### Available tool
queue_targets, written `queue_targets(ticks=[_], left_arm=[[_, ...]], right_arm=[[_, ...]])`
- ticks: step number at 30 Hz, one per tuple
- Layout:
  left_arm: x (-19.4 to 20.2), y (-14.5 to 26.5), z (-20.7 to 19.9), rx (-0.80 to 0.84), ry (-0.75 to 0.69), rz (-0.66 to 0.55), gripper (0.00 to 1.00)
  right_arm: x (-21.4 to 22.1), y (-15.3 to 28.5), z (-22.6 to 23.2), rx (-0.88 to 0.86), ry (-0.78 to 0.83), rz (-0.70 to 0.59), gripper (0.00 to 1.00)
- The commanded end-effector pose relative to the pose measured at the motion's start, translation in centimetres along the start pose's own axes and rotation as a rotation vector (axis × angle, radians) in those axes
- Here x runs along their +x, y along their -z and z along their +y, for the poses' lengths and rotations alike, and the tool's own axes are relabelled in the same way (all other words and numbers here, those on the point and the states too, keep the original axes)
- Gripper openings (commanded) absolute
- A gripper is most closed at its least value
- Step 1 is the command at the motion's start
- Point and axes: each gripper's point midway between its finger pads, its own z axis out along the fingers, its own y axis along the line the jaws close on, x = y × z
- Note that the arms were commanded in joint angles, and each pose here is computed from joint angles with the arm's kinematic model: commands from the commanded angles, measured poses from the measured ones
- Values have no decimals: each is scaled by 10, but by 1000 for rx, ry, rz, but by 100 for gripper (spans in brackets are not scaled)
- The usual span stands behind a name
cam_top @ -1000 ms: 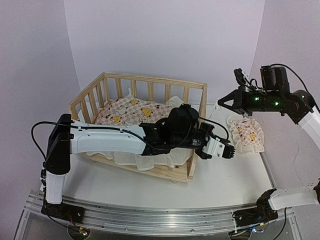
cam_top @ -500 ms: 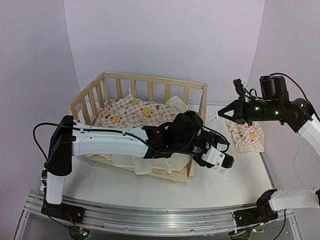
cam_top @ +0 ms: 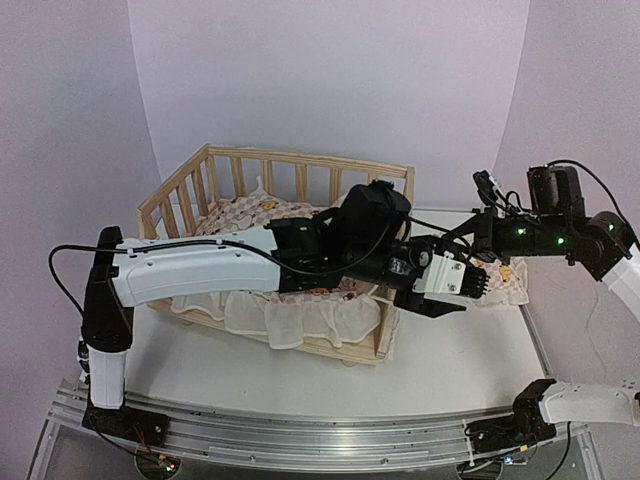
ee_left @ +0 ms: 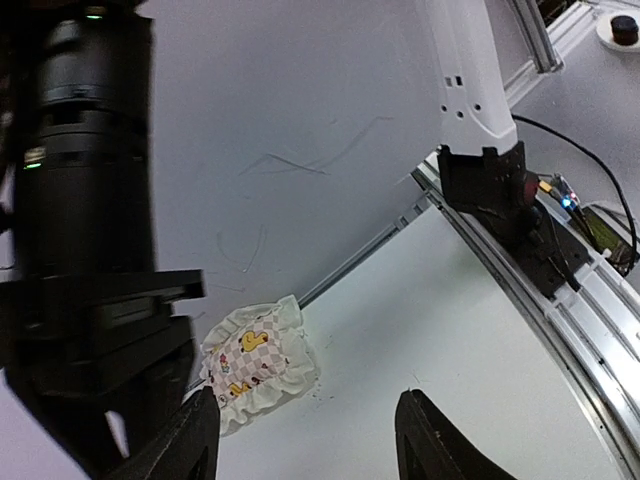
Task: Set up the pet bed
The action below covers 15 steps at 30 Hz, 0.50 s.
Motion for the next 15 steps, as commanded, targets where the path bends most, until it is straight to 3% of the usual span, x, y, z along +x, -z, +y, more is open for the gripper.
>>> queue_targets(ticks=[1,10,15], left_arm=[[-50,57,52,-137,70,-57,61],[-20,65,48,-113,128,59,69],[-2,69,-1,36,80,101,66]], right_arm=[[6,13,12,-67,-3,-12,0],[35,18,16,-144,6,61,0],[59,-5,-17,-46,-44,132,0]])
